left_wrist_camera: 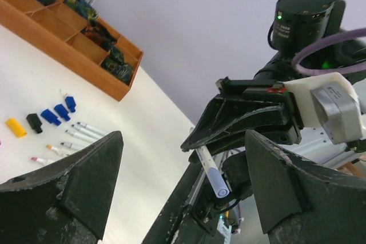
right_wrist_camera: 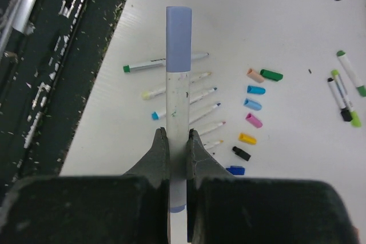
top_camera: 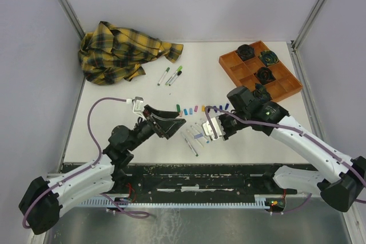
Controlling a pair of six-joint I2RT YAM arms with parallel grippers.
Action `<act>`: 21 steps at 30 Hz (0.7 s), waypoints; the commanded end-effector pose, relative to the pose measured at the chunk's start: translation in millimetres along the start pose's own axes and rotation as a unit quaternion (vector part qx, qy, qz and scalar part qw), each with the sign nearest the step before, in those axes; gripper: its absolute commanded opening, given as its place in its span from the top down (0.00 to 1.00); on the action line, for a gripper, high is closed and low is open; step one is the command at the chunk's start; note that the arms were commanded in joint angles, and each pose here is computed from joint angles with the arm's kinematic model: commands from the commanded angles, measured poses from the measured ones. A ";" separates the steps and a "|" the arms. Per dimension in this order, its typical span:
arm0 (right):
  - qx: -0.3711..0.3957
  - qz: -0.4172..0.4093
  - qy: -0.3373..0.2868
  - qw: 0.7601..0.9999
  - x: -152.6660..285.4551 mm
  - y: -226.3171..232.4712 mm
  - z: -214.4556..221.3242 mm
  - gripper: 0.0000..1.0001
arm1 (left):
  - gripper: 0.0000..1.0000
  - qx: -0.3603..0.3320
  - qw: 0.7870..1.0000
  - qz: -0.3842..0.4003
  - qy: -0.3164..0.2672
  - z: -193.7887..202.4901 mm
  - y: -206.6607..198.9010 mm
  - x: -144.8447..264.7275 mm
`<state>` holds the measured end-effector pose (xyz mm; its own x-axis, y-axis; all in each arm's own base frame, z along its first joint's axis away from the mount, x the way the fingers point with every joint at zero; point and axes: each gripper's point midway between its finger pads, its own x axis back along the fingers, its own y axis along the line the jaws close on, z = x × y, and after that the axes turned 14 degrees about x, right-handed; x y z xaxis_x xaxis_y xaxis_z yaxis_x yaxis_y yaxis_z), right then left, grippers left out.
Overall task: Open the pen caps
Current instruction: Pick up the pen from the center of the board.
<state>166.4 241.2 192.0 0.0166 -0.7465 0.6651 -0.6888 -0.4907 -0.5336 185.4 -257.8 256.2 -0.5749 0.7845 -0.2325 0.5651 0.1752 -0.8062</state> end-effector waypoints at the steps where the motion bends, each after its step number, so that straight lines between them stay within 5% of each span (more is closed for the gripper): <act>1: -0.126 0.049 -0.048 0.990 13.6 -23.1 -29.9 1.00 | 0.09 0.029 0.996 0.060 -0.055 -26.4 -34.5 -5.4; 10: -0.362 0.060 -0.131 0.921 18.5 -43.4 -41.8 1.00 | 0.14 0.053 0.991 0.059 -0.112 -42.8 -30.8 -4.1; 21: -0.525 0.073 -0.184 0.828 -8.5 -65.6 -30.6 1.00 | 0.20 0.062 0.979 0.032 -0.190 -55.6 -14.9 -8.0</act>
<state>182.1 275.6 220.9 -0.0331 -0.9074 0.4189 -0.9808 0.1102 0.1612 208.2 -242.7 275.6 -0.7079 0.6036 -0.3668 0.5146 0.0850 -0.8532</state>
